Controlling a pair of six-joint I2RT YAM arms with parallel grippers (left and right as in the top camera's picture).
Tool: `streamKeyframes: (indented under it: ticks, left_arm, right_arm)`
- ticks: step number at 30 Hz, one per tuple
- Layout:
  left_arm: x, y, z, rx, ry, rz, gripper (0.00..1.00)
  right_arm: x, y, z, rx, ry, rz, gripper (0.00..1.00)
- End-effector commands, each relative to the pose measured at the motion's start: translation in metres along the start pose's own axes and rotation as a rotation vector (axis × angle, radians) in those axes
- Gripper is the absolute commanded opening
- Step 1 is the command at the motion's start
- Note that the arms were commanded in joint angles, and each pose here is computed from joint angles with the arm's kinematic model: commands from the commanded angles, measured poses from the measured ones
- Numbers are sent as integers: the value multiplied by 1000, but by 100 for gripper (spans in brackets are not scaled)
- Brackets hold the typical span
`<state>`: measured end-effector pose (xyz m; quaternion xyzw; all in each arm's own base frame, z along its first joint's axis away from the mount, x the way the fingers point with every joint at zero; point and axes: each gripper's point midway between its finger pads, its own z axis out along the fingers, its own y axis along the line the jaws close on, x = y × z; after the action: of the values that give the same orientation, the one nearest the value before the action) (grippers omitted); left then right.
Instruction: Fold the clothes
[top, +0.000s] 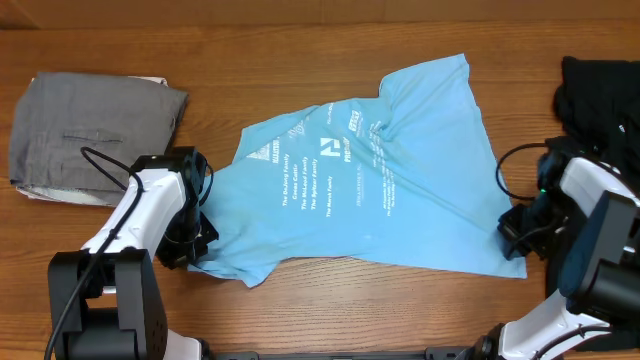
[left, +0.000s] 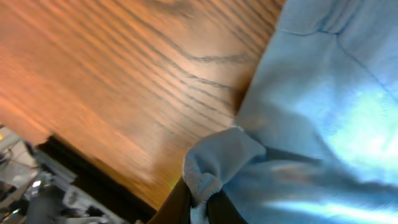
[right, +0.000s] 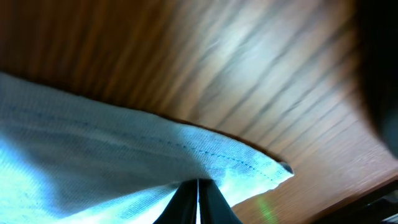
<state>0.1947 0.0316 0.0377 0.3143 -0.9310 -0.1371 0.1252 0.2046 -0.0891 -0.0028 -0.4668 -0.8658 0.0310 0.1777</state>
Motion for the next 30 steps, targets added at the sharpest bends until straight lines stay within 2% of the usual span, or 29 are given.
streamKeyframes:
  ticks: [1,10,12,15,17,19,20,25,30]
  left_arm:
    - [12,-8,8,44,28,46,10]
    - [23,-10,39,60,41,60,11]
    - [23,-11,39,63,43,88,14]
    - [29,-10,38,65,69,137,28]
    - [31,-11,37,73,82,138,42]
    - [27,-12,31,76,70,134,77]
    - [24,-12,26,75,64,132,82]
    - [3,-19,-20,110,15,125,84]
    - [-12,-26,-63,155,-43,129,80]
  right_arm:
    - [-21,-22,11,56,-45,78,7]
    - [-26,-27,12,39,-42,110,7]
    - [-26,-26,12,38,-43,108,7]
    - [-25,-25,12,35,-41,106,8]
    - [-24,-24,12,26,-36,106,8]
    - [-24,-23,12,20,-32,106,9]
    - [-24,-22,12,20,-32,106,10]
    - [-25,-22,12,17,-35,106,11]
    - [-24,-18,12,-3,-30,99,12]
